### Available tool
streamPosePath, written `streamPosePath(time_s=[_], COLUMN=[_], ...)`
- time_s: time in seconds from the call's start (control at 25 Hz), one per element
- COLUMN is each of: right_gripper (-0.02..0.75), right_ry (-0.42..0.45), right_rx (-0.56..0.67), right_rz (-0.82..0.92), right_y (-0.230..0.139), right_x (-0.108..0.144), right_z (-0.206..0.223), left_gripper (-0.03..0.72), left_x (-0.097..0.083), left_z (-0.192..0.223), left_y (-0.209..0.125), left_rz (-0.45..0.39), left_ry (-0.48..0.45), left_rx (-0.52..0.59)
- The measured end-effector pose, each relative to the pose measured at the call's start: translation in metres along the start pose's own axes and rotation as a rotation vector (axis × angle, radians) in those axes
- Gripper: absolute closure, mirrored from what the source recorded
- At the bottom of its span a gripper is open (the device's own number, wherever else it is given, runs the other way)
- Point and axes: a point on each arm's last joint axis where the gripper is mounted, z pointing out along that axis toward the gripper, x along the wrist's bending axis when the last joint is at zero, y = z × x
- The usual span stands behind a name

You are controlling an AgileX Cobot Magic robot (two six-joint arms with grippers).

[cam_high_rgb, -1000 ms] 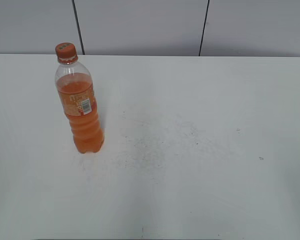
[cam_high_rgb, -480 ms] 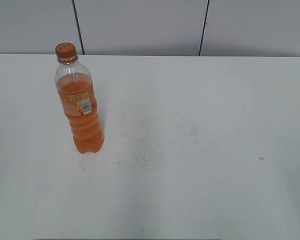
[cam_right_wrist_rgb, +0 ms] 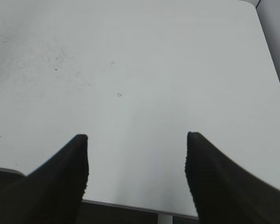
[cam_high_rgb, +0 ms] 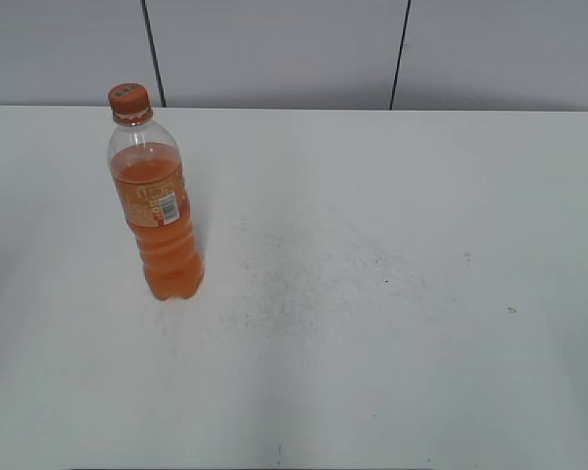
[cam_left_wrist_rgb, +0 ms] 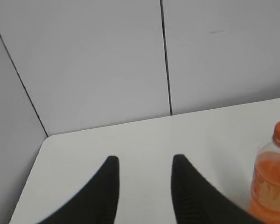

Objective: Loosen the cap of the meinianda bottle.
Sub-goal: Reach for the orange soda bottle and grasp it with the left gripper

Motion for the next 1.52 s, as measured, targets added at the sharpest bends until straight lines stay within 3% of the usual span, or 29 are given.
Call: streamPosePath(time_s=[0.28, 0.44, 0.72, 0.92, 1.12, 1.52], right_gripper=[0.246, 0.246, 0.246, 0.246, 0.246, 0.246], right_ry=[0.0, 0.0, 0.0, 0.0, 0.0, 0.0], right_rx=[0.0, 0.0, 0.0, 0.0, 0.0, 0.0], right_rz=[0.0, 0.0, 0.0, 0.0, 0.0, 0.0], right_y=[0.0, 0.0, 0.0, 0.0, 0.0, 0.0], right_x=[0.0, 0.0, 0.0, 0.0, 0.0, 0.0], right_z=[0.0, 0.0, 0.0, 0.0, 0.0, 0.0], left_gripper=[0.447, 0.447, 0.447, 0.447, 0.447, 0.447], left_x=[-0.007, -0.011, -0.017, -0.019, -0.022, -0.029], left_z=[0.051, 0.084, 0.115, 0.129, 0.137, 0.134], left_y=[0.008, 0.003, -0.003, -0.011, -0.019, -0.078], left_rz=[0.014, 0.018, 0.012, 0.012, -0.002, -0.035], left_ry=[-0.036, -0.058, -0.082, -0.09, -0.102, -0.124], left_rx=[-0.061, -0.039, -0.065, -0.032, -0.069, -0.005])
